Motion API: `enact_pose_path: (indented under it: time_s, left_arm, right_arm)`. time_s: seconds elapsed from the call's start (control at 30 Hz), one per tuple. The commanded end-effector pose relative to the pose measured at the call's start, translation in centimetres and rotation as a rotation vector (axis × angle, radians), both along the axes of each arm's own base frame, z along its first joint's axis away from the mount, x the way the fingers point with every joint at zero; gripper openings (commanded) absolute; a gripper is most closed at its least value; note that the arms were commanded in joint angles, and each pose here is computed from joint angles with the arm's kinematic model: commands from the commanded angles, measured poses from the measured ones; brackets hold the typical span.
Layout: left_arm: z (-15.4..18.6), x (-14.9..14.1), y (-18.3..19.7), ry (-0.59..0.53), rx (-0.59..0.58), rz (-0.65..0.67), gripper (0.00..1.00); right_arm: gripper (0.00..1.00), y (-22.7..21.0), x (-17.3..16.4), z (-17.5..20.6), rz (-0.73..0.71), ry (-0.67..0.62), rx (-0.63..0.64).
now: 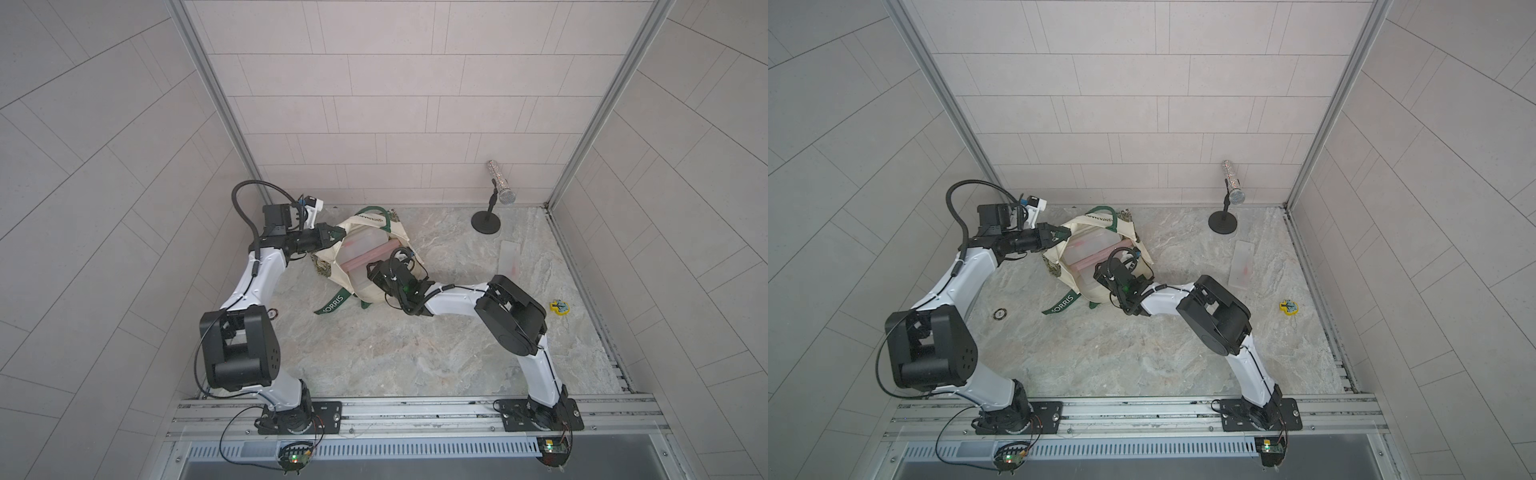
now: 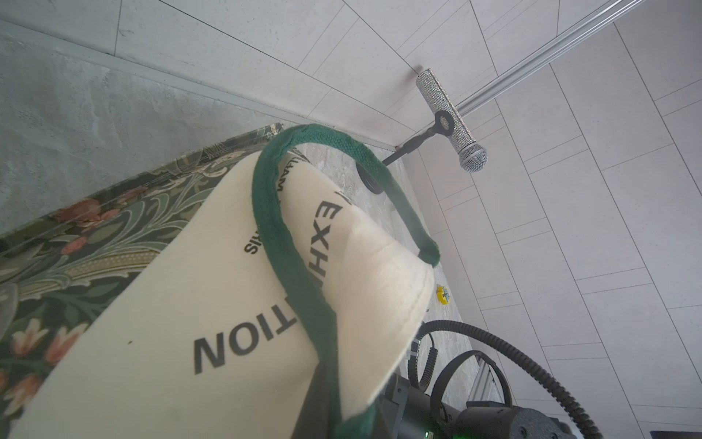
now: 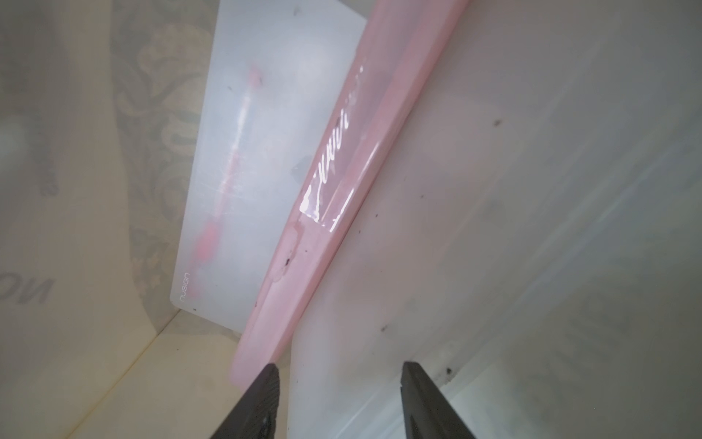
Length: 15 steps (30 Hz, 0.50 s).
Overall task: Take out the pencil case from the canvas bag
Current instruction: Pick up the pencil case from the canvas bag.
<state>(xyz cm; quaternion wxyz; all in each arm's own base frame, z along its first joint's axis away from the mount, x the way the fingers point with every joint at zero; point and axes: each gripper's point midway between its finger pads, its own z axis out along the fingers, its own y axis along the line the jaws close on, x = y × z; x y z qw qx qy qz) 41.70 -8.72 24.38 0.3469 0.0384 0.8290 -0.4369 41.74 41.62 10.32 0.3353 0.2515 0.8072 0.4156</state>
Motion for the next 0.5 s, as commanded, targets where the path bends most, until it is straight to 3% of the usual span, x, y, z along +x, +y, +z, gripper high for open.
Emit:
enact_pose_path:
  time_s: [0.0,0.3,0.47]
  left_arm:
    - [3.4,-0.7,-1.0,-0.113,-0.045,-0.07,0.0]
    - [3.2,-0.6,-1.2,-0.107,-0.05,-0.074,0.0]
    - [3.2,-0.7,-1.4,-0.106,-0.052,-0.08,0.0]
  right_arm:
    - [0.55,0.3,0.2,-1.3,-0.014,0.032,0.047]
    - [0.55,2.4,1.3,0.9,0.026,-0.027,0.131]
    - [0.55,4.0,2.4,4.8,0.07,-0.129,0.205]
